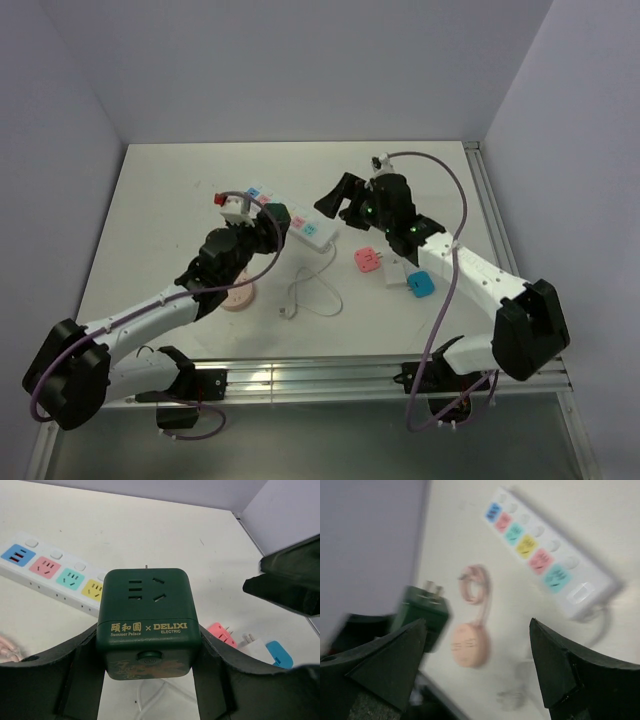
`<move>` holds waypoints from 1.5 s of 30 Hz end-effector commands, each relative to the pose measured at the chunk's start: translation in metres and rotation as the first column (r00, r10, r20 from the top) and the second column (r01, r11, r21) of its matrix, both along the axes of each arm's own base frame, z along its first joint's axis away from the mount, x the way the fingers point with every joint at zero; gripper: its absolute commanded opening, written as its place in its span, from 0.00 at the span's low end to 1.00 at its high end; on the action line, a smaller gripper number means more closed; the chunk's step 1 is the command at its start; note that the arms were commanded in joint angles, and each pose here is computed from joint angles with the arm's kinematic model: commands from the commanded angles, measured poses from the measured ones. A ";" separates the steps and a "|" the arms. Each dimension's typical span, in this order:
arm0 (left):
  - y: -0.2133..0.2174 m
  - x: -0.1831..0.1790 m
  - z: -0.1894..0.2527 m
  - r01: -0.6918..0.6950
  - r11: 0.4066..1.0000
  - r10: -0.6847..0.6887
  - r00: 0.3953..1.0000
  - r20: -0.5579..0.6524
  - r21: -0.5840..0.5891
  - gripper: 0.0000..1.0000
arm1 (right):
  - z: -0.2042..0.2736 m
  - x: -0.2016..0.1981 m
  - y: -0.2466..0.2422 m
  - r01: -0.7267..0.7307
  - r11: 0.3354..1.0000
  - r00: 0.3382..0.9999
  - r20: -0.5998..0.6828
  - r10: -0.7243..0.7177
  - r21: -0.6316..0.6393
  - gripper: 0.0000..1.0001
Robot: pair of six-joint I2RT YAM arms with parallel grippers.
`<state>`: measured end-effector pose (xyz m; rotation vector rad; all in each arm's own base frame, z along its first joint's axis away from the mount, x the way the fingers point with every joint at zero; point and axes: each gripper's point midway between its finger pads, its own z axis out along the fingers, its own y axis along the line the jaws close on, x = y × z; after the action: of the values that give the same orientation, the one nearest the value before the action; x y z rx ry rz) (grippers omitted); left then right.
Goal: Insert the plug
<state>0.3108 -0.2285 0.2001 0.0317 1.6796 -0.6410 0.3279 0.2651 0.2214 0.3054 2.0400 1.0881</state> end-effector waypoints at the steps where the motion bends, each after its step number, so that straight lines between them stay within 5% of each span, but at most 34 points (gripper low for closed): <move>1: -0.013 0.004 0.021 0.139 0.990 -0.141 0.988 -0.059 -0.026 0.00 | -0.015 0.012 -0.009 -0.183 0.904 0.971 0.072 0.227 -0.386 0.90; 6: -0.014 0.023 0.012 0.121 0.992 -0.113 0.980 -0.162 0.042 0.00 | -0.053 0.027 -0.024 -0.253 0.700 0.942 -0.006 0.336 -0.668 0.89; 8: -0.017 0.030 0.005 0.129 0.989 -0.114 0.976 -0.186 0.068 0.00 | -0.079 0.031 -0.024 -0.308 0.576 0.917 -0.075 0.391 -0.757 0.77; 12: 0.002 0.033 0.003 0.050 0.999 -0.046 0.979 -0.201 0.016 0.00 | -0.107 0.034 -0.024 -0.346 0.497 0.881 -0.093 0.465 -0.796 0.77; 14: 0.018 0.032 0.004 0.021 0.999 -0.026 0.979 -0.204 -0.028 0.00 | -0.108 0.035 -0.016 -0.355 0.500 0.858 -0.063 0.509 -0.790 0.82; 15: 0.023 0.033 0.004 0.009 0.999 -0.016 0.979 -0.202 -0.035 0.00 | -0.109 0.037 -0.010 -0.378 0.497 0.846 -0.073 0.528 -0.781 0.94; 19: 0.035 0.032 0.007 -0.012 0.999 0.004 0.978 -0.206 -0.037 0.00 | -0.129 0.046 -0.013 -0.437 0.420 0.835 -0.187 0.517 -0.795 0.94; 45: 0.058 0.023 0.002 -0.056 0.997 0.042 0.968 -0.247 -0.051 0.00 | -0.183 0.052 0.014 -0.600 0.220 0.693 -0.362 0.623 -0.769 0.99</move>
<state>0.3319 -0.1725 0.1819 -0.1229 1.9483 -0.6567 0.3873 0.2722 0.0416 -1.0850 2.4423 0.2846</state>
